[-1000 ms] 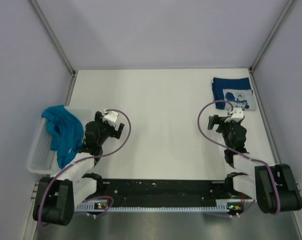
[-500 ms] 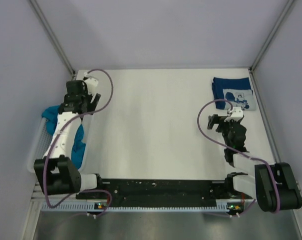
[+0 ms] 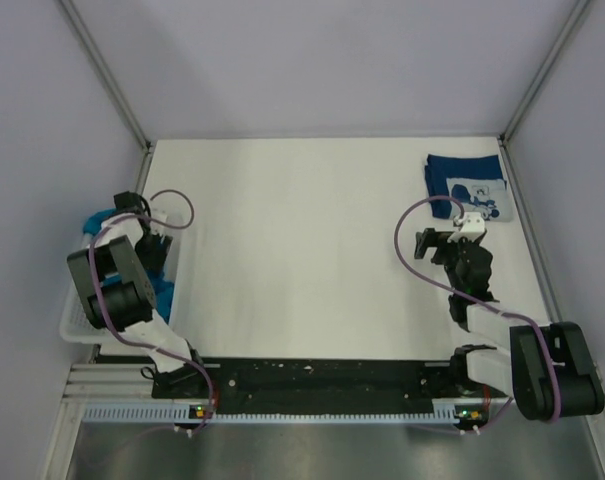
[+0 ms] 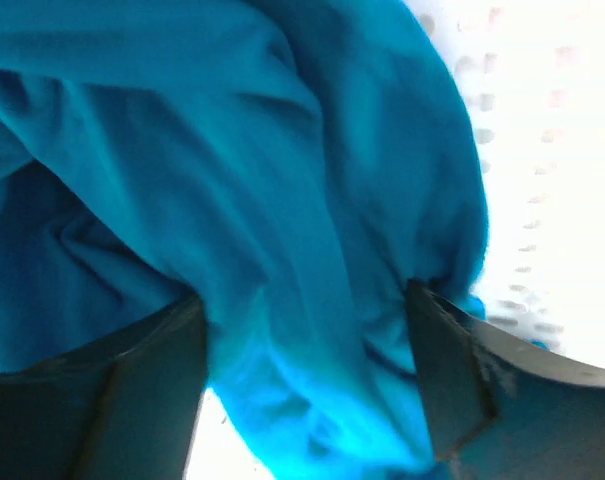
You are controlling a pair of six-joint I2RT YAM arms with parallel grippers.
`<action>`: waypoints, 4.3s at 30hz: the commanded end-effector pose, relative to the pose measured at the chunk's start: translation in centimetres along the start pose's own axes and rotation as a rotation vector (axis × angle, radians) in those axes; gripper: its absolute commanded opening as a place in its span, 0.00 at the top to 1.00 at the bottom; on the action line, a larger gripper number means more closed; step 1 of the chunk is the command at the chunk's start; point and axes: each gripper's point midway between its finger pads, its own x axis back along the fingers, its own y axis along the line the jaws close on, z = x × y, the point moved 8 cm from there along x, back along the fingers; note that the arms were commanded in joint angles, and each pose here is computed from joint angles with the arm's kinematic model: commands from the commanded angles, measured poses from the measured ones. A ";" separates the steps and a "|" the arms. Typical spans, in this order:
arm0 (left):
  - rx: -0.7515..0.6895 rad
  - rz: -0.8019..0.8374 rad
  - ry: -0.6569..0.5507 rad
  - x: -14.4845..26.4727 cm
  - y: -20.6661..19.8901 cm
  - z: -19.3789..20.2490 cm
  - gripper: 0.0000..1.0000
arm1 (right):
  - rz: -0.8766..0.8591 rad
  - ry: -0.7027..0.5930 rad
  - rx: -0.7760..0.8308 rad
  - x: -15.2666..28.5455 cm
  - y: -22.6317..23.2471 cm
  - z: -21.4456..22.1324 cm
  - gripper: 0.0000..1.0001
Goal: Fold and stack the t-shirts
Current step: Grab crumpled tshirt from bin with the left arm, then move the tshirt to the center of the board, then flatten out the tshirt
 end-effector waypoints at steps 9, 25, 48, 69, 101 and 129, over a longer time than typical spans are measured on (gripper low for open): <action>0.063 -0.137 -0.143 6.1 3.6 -1.4 1.00 | -0.030 -0.063 0.010 -0.6 0.6 -1.7 0.01; -0.281 0.299 -1.405 40.7 -3.9 -0.6 1.00 | 0.167 -0.068 -0.081 -0.5 -1.0 -1.9 0.01; -0.458 0.650 -0.797 24.6 -24.4 -19.1 0.21 | -0.753 0.251 -0.051 6.1 12.5 -10.4 0.23; -0.039 0.375 -0.846 20.8 -6.4 -6.5 0.17 | -1.108 0.501 0.884 6.8 36.9 3.9 0.36; -0.043 0.262 -0.887 21.6 -4.7 -4.8 0.16 | -1.238 -0.201 0.346 9.3 26.5 -24.5 1.00; -0.564 0.291 -0.484 10.9 -16.9 -4.0 0.18 | -0.187 0.470 -0.028 -9.9 8.2 -8.9 0.36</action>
